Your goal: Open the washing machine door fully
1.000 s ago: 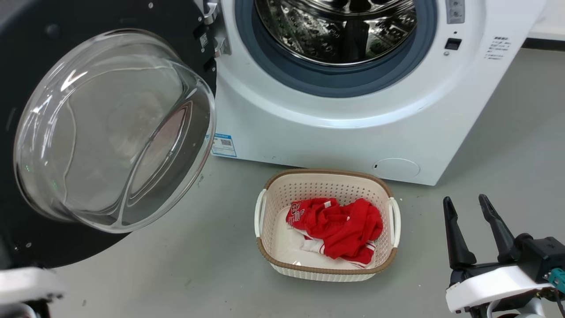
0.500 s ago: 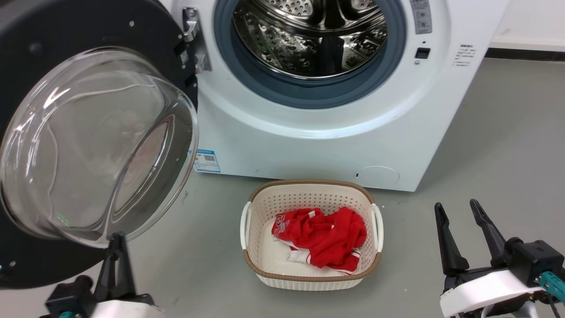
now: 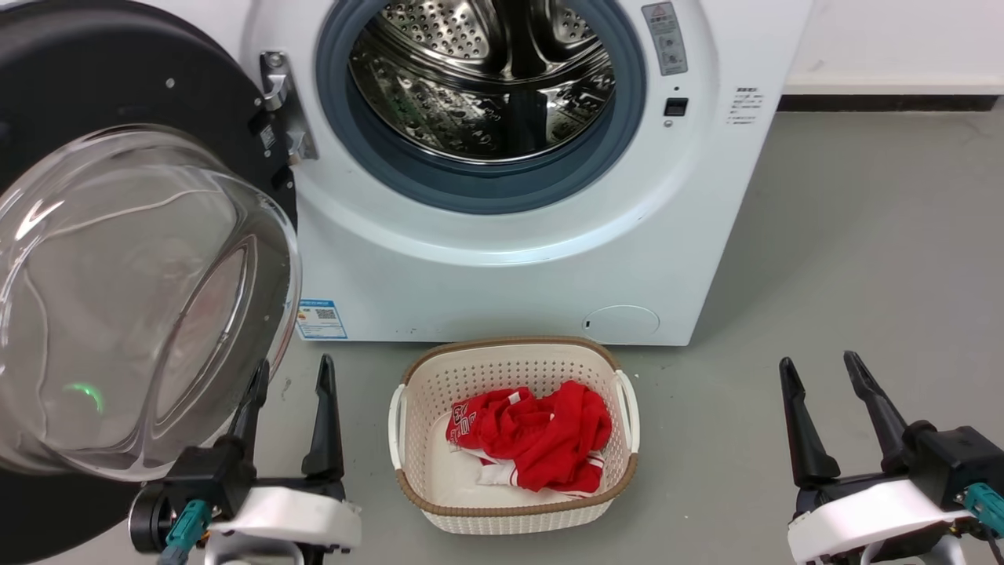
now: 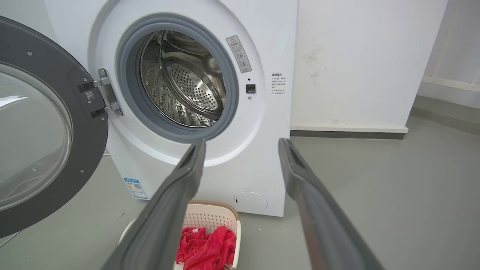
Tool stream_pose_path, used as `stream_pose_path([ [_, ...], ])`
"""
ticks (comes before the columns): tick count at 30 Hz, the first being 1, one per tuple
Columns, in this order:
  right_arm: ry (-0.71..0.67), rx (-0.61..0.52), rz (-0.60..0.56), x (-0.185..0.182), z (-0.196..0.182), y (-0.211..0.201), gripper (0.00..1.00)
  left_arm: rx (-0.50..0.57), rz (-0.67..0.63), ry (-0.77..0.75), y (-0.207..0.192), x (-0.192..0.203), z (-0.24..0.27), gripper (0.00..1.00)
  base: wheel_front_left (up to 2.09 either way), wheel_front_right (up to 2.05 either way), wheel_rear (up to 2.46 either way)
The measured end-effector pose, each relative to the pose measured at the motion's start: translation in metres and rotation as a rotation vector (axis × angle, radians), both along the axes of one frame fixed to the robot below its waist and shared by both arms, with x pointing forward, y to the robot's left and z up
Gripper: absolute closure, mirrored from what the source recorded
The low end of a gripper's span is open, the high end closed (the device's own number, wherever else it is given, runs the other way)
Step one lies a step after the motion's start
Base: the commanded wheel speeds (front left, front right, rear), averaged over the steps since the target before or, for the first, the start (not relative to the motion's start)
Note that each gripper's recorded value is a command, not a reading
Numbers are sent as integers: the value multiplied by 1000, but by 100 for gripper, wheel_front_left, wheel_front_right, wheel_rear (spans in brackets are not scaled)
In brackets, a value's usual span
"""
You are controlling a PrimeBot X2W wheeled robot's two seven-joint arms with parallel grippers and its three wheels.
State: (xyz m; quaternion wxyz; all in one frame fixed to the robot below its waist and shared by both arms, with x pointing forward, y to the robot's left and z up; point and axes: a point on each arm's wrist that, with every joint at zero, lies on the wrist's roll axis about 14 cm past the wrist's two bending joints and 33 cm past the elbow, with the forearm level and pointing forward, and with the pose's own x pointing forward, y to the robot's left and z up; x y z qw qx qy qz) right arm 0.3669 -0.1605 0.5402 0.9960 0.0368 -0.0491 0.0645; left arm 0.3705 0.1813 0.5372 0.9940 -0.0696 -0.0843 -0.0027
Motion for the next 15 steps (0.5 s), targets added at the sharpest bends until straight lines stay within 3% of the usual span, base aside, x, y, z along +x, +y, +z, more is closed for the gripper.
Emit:
stream_pose_path([
  [15, -21, -42, -61, -11, 9, -19, 0, 92, -15, -85, -2, 11, 27, 0, 0, 0, 0],
])
